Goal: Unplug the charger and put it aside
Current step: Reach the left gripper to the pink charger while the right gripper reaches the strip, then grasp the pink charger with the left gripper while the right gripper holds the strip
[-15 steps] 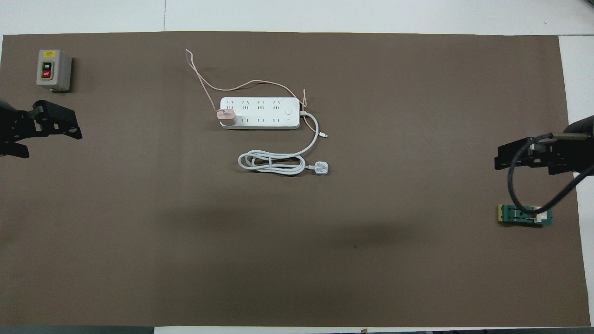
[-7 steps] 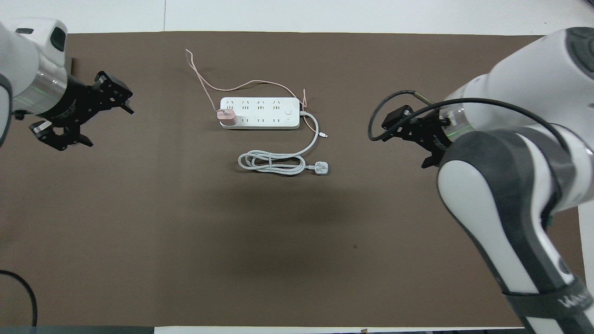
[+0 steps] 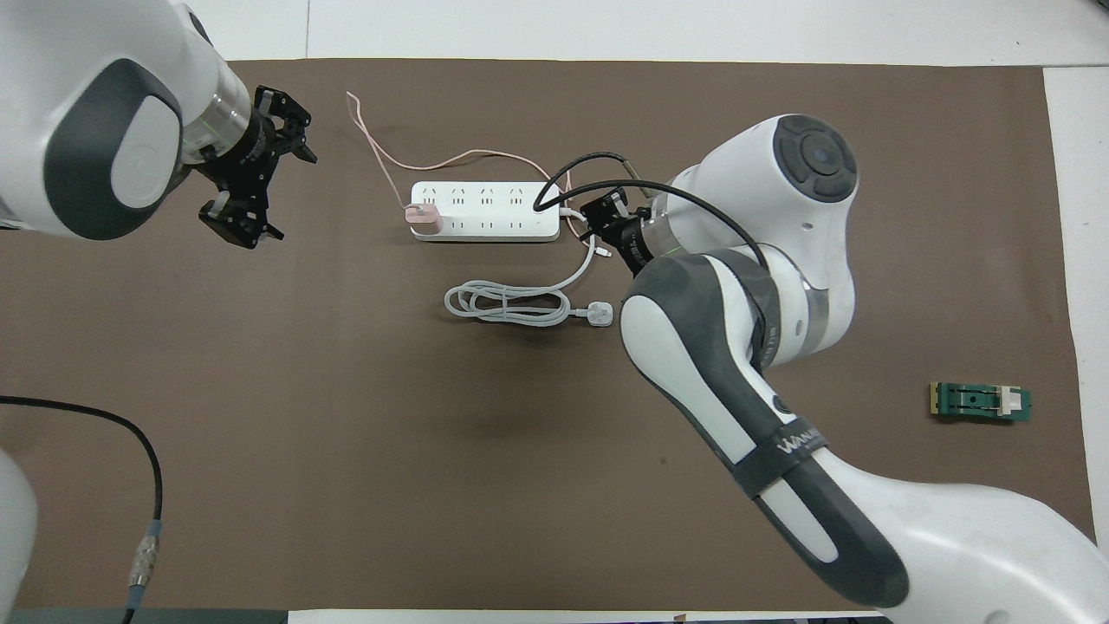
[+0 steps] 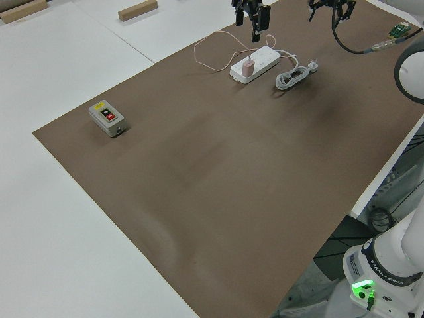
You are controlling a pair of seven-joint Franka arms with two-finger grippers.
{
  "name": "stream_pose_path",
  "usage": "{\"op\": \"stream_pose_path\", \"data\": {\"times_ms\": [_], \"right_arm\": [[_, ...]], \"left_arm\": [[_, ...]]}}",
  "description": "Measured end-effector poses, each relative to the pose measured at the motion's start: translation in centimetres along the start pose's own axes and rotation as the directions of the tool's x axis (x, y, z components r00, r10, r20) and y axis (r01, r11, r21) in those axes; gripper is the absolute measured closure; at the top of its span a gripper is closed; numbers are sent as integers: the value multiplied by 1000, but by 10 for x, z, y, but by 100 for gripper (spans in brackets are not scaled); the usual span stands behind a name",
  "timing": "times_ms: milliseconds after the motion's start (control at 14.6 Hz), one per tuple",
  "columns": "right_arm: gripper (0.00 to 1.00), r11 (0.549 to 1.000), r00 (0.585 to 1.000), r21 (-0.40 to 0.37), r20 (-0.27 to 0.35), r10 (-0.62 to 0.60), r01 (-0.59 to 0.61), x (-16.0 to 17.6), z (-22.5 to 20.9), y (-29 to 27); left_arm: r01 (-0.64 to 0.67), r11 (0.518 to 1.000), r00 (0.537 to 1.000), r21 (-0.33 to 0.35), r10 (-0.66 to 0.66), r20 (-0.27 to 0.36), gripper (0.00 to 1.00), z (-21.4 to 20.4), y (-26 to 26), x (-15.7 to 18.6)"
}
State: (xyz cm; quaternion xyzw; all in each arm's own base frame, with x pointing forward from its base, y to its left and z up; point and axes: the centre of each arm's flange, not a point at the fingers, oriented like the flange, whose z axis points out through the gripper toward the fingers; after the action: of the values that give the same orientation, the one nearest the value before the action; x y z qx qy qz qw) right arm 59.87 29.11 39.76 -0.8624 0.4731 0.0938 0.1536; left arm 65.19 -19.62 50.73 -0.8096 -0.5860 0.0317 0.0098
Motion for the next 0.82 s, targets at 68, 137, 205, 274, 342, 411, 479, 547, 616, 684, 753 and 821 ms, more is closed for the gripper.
{"op": "stream_pose_path", "data": {"times_ms": [68, 137, 205, 274, 342, 411, 479, 547, 616, 684, 753, 821], "right_arm": [[0, 999, 999, 11, 11, 33, -33, -5, 19, -4], [0, 998, 997, 16, 30, 66, -67, -9, 36, -8], [0, 994, 993, 20, 51, 103, -104, -10, 50, -14], [0, 990, 988, 24, 67, 136, -138, -10, 60, -22], [0, 984, 981, 29, 85, 173, -176, -8, 67, -30], [0, 976, 973, 34, 104, 209, -213, -5, 71, -37], [0, 969, 963, 38, 127, 239, -245, -2, 75, -42], [0, 962, 953, 37, 146, 264, -272, 2, 80, -45], [0, 956, 946, 33, 158, 284, -293, 8, 86, -46], [0, 951, 940, 30, 167, 297, -306, 13, 93, -48], [0, 949, 936, 27, 172, 306, -315, 17, 102, -52], [0, 944, 931, 24, 174, 320, -329, 21, 110, -56]], "left_arm": [[52, 999, 999, -6, -52, 1, 0, 11, 7, -9], [82, 997, 997, -10, -82, 2, 0, 21, 13, -18], [95, 995, 995, -7, -95, 2, 0, 31, 17, -26], [99, 995, 995, 1, -99, 1, 0, 43, 21, -36], [107, 994, 994, 4, -107, 0, 0, 55, 26, -45], [118, 993, 993, 1, -118, 1, 0, 64, 30, -53], [124, 992, 992, 0, -124, 1, 0, 71, 32, -58], [130, 992, 992, -4, -130, 1, 0, 76, 35, -60], [136, 991, 991, -10, -136, 3, 0, 79, 37, -61], [144, 989, 990, -18, -144, 5, 0, 83, 38, -62], [154, 988, 988, -23, -154, 6, 0, 89, 40, -64], [165, 986, 986, -25, -165, 3, 0, 96, 42, -67]]}}
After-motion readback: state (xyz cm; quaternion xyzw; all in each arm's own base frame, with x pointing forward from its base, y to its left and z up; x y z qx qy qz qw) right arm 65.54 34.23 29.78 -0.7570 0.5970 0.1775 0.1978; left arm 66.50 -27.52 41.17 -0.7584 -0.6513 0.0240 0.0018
